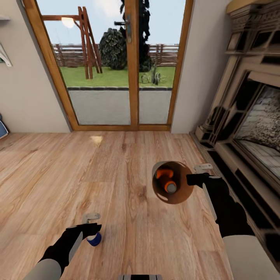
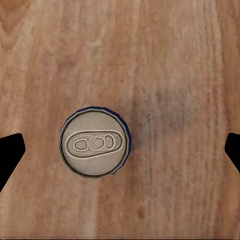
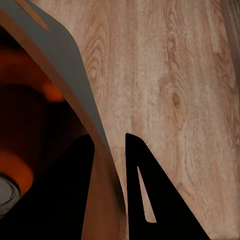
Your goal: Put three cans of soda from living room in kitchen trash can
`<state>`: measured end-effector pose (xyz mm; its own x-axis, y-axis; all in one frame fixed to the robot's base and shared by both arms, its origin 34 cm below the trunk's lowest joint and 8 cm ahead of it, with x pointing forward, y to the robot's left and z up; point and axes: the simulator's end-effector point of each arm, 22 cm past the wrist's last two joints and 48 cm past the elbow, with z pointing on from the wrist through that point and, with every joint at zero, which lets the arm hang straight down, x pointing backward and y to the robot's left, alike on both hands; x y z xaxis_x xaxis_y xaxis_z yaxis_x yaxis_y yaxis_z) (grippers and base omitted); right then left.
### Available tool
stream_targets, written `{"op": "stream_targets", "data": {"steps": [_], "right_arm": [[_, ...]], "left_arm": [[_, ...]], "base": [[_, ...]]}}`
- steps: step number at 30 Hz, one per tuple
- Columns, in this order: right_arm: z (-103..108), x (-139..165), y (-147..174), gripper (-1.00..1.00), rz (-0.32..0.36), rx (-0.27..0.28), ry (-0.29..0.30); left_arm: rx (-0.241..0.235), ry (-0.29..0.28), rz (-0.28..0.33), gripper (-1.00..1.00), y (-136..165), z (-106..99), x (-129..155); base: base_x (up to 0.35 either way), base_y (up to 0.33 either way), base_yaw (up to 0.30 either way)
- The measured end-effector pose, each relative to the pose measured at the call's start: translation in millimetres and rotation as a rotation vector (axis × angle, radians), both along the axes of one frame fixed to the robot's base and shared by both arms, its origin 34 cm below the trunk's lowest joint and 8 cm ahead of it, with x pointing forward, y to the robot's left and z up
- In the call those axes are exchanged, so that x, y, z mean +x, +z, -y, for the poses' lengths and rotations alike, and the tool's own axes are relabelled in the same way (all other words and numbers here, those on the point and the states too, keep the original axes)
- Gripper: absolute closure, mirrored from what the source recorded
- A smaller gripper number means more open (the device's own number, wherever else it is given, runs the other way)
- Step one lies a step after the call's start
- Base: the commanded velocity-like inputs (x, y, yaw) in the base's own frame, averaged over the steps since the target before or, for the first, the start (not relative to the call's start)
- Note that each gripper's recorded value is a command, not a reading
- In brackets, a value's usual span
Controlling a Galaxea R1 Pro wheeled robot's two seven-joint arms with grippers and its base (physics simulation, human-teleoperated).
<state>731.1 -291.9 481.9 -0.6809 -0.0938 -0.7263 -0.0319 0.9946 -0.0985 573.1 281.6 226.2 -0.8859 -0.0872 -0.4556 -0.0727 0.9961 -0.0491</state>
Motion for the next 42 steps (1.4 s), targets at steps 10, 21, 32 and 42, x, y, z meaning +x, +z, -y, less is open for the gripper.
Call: {"op": "stream_targets", "data": {"steps": [10, 21, 32, 42], "right_arm": [[-15.2, 7.2, 28.3, 1.0, 0.017, -0.033, 0.036], [-12.3, 6.3, 45.2, 1.0, 0.034, -0.059, 0.028], [-6.4, -1.7, 19.6, 1.0, -0.005, -0.071, 0.015], [-23.0, 0.8, 14.2, 1.0, 0.009, 0.008, 0.038]], "left_arm": [[0.004, 0.001, -0.011, -1.0, -14.5, -5.9, -9.2], [0.008, 0.0, 0.027, -1.0, -10.6, -6.6, -1.8], [0.022, -0.003, 0.065, -1.0, -2.4, -11.1, 9.4], [0.031, 0.002, 0.086, -1.0, 1.0, -14.0, 14.1]], "base": [[0.0, 0.0, 0.0], [0.0, 0.0, 0.0], [0.0, 0.0, 0.0], [0.0, 0.0, 0.0]]}}
